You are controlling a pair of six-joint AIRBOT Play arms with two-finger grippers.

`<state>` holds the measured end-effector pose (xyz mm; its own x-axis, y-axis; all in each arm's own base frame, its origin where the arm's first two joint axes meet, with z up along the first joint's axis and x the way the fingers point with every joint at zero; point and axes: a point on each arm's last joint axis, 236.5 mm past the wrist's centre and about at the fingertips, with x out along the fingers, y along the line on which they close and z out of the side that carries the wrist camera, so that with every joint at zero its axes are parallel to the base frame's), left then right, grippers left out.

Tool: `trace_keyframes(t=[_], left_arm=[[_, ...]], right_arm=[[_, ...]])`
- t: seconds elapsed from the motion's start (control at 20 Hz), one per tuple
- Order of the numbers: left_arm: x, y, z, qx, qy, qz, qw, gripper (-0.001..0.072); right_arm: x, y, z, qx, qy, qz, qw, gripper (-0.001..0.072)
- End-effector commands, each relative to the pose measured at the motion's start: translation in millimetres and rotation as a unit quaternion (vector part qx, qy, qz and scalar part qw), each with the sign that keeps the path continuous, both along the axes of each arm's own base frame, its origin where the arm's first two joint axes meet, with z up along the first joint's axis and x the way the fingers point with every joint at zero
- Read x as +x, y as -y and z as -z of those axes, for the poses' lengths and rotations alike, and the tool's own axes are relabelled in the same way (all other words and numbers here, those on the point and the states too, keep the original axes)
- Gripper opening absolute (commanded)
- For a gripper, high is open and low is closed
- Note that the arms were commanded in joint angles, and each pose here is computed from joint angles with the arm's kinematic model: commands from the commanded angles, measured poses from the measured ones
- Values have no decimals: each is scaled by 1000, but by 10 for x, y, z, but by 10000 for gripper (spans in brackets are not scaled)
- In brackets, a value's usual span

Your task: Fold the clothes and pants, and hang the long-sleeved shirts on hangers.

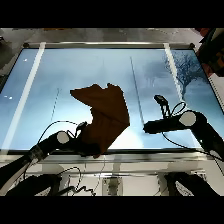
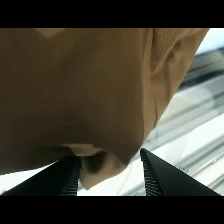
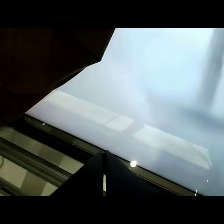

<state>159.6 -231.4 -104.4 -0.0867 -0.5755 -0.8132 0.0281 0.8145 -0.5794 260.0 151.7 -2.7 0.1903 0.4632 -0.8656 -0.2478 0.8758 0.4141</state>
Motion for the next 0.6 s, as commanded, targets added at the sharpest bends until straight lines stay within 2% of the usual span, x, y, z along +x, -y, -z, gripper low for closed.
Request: trace_keyframes(t=[0.0,0.1,0.15,0.3,0.4,0.55], left_arm=[[80,35,-19,-7,8,-17,1000,345],[93,35,-29,-8,12,-17,1000,162],[108,33,-46,-9,16,-16,1000,17],[279,19,-261,-24,68,2,997,19],[403,-127,-493,-10,112,31,993,19],[459,-680,-848,82,183,106,974,18]], right_arm=[[24,0,-4,0,5,3,1000,7],[46,1,-9,1,9,5,1000,6],[63,1,-13,1,12,7,1000,6],[162,-2,-43,5,31,17,999,6],[287,-29,-100,17,54,33,998,7],[559,-98,-270,53,101,74,991,6]])
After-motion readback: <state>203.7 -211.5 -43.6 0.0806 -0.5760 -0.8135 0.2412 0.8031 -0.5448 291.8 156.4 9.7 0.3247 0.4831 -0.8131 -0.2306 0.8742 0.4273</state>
